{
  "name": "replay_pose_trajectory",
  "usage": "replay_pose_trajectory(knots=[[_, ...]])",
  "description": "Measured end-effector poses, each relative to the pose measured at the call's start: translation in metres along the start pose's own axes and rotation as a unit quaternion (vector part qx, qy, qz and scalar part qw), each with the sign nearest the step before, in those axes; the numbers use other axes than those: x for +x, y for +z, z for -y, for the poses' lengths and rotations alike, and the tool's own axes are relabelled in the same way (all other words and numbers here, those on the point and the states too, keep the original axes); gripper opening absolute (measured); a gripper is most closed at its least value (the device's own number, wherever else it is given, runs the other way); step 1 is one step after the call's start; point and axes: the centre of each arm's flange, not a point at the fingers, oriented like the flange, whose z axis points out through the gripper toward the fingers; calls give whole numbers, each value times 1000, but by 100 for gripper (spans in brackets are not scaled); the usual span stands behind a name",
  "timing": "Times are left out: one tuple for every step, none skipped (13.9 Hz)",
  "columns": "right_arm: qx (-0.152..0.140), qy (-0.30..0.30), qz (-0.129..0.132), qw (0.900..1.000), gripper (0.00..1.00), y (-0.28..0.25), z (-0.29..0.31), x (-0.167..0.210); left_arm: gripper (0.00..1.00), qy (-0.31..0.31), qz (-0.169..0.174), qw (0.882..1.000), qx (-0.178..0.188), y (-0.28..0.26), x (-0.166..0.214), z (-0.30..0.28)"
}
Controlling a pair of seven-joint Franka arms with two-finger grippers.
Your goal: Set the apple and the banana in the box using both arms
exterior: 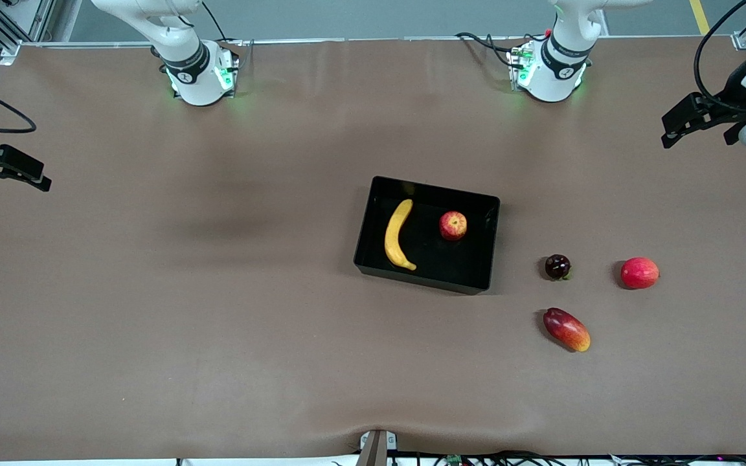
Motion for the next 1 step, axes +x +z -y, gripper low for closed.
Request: replay_pose_trajectory(knots=[[0, 0, 0, 1000, 100, 0, 0, 0, 100, 0, 0, 1000, 0, 0, 0, 0]])
